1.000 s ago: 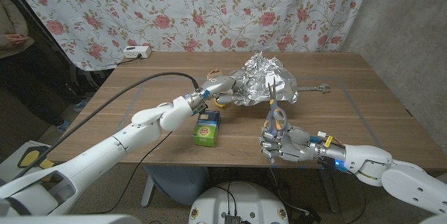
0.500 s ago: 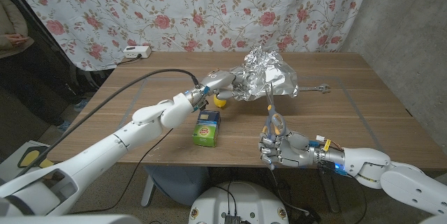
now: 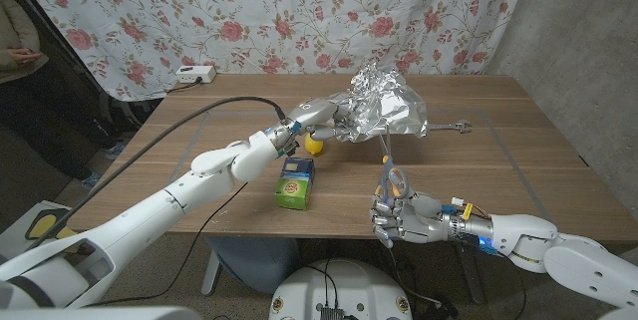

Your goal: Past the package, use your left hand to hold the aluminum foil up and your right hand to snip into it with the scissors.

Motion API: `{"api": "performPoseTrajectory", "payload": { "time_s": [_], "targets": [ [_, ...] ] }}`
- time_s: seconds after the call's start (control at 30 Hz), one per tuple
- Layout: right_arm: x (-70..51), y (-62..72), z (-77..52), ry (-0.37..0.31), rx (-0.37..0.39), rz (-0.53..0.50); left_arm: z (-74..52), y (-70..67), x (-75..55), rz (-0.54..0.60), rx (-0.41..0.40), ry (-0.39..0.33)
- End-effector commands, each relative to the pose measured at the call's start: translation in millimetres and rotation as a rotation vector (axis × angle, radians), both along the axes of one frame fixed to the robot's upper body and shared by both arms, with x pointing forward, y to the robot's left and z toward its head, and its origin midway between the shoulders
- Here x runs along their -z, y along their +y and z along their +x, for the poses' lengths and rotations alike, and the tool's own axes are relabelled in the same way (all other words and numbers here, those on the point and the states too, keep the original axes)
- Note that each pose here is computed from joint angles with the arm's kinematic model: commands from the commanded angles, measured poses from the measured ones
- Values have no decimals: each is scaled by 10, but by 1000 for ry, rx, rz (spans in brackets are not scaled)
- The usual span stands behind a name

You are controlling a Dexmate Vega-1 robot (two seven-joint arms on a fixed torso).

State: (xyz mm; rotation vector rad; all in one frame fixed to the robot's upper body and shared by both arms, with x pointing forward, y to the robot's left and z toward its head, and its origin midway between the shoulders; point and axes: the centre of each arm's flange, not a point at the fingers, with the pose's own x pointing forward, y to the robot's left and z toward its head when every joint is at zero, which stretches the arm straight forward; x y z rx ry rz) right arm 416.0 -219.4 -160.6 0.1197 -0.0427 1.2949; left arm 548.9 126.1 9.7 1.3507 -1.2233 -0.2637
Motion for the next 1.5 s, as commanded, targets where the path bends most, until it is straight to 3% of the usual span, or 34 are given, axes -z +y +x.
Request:
{"api": "performPoseTrajectory", "payload": {
  "time_s": [0.03,0.53,1.0,1.5],
  "targets": [
    [54,-11,13,17,3,-14,-25,17,-12,3,3,-17],
    [89,-63,61,16,27,-28,-97,75,-9,7,4,-35],
    [34,-168,107,-15,78,-67,-113,87,30,25,6,-27],
    [54,-204,160,-10,72,-124,-101,83,54,36,8,-26]
  ]
}}
